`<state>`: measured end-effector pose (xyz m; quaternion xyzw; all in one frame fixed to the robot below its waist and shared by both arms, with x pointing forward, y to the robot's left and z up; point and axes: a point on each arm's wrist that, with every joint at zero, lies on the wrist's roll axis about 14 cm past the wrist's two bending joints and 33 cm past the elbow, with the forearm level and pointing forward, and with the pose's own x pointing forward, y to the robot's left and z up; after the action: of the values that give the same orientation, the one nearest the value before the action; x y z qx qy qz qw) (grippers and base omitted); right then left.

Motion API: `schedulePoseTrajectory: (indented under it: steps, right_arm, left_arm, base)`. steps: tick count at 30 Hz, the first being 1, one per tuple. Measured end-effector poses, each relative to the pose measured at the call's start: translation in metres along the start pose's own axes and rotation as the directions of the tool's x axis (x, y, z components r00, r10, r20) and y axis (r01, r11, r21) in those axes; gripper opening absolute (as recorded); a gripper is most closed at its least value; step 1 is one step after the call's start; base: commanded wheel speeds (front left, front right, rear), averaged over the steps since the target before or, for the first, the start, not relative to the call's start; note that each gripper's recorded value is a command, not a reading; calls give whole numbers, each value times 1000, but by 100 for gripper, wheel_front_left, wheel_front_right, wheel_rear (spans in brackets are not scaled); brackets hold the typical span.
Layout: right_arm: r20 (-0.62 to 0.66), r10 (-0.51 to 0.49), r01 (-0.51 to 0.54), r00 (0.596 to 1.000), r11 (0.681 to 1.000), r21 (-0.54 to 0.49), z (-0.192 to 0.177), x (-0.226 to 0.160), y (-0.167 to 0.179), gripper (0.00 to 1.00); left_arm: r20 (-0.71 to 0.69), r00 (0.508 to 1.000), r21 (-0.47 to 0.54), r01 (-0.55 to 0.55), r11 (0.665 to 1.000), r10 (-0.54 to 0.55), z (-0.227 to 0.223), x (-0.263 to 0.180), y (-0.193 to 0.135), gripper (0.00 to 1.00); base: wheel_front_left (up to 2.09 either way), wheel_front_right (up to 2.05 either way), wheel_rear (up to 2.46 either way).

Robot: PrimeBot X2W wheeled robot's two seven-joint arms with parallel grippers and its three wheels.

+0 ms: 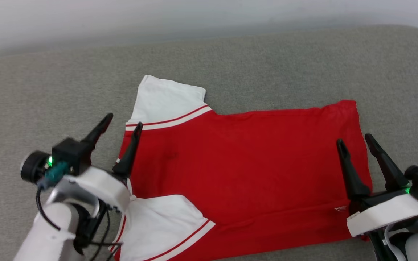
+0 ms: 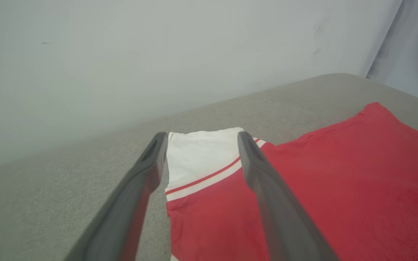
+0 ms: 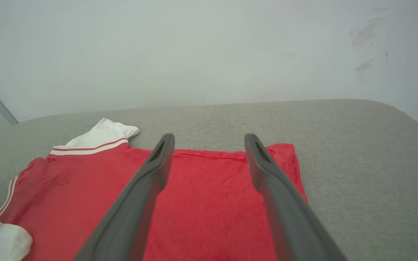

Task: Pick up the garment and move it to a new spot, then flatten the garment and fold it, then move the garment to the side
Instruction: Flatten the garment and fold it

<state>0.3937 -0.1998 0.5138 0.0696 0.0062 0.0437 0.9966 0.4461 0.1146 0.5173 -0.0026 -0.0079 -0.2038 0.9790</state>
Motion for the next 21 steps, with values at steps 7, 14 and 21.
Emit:
schedulePoseTrajectory:
  steps: [7, 14, 21]
  right_arm:
    - [-20, -44, 44, 999, 999, 7, -15, 13, -8, 100]
    - [-17, -85, 85, 996, 996, 3, -21, 19, -18, 100]
    - [-52, -110, 110, 993, 994, 9, -35, 17, -22, 100]
  left_arm:
    - [-269, 952, 19, 156, 988, -145, -29, 75, 2, 100]
    - [-528, 820, -71, 214, 974, -219, -69, 123, 9, 100]
    - [-703, 689, -70, 177, 982, -175, -108, 147, 35, 100]
  base:
    - [0, 0, 0]
    - [0, 0, 0]
    - [0, 0, 0]
